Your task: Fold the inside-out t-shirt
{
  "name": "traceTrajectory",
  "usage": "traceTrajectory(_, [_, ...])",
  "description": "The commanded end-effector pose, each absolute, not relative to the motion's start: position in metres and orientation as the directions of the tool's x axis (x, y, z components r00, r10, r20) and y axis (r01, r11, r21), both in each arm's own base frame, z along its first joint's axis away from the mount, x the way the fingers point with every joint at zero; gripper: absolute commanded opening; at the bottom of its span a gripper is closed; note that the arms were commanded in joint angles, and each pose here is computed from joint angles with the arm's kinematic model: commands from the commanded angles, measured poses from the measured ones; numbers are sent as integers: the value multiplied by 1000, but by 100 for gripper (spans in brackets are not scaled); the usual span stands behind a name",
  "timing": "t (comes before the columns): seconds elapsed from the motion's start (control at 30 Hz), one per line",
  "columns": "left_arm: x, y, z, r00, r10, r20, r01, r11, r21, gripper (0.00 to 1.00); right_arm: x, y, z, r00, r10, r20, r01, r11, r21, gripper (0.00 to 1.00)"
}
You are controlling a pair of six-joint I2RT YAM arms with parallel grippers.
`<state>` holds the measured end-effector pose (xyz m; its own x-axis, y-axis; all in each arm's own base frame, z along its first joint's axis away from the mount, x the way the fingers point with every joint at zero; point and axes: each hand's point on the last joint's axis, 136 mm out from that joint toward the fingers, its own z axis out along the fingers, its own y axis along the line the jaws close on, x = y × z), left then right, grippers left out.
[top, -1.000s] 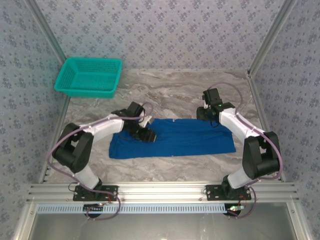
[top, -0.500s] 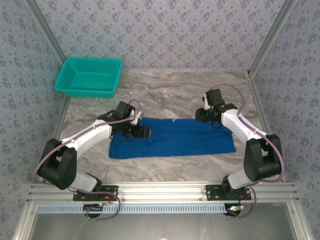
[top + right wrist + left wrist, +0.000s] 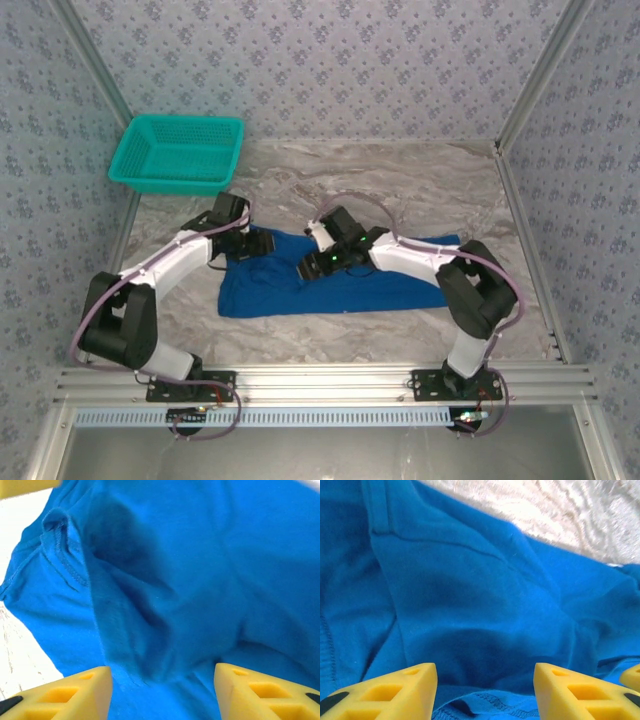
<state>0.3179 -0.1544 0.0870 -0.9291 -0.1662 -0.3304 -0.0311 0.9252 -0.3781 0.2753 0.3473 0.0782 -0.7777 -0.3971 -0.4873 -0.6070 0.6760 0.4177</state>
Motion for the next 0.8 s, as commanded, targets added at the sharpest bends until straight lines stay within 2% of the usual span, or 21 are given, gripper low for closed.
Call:
traceTrajectory(0.0, [300,-152,75,-961,-139,-239,-47,934,-353,54,280,365,82,-761,-397,-513,-620,675,399,59])
traceTrajectory(0.13, [288,-140,59,-972,-112,-207,-49,957,-287,53,279,368,66,-762,-419,-494,-615,708,347,58])
traceTrajectory(0.23, [282,-147,56,-978,-103,-180,-40,945,-324,47,281,365,62,-748,-459,-480,-625,731,274,52])
traceTrajectory(0.3, [276,-154,58,-982,-97,-164,-30,929,-368,39,279,362,61,-739,-476,-477,-631,738,241,39])
traceTrajectory(0.4, [263,-157,56,-989,-78,-128,-22,920,-392,31,273,360,60,-736,-490,-467,-640,729,243,26])
traceTrajectory(0.57, [247,-150,59,-990,-74,-117,-24,923,-385,20,259,349,57,-728,-523,-444,-659,713,241,16])
traceTrajectory(0.63, [241,-159,74,-990,-70,-125,-7,893,-449,15,252,343,58,-724,-538,-432,-668,704,243,13])
traceTrajectory(0.7, [238,-162,89,-984,-85,-154,1,871,-491,15,248,333,57,-742,-530,-410,-650,718,248,13])
traceTrajectory(0.77, [242,-157,102,-969,-117,-217,5,871,-491,21,244,328,57,-789,-481,-381,-601,733,320,22])
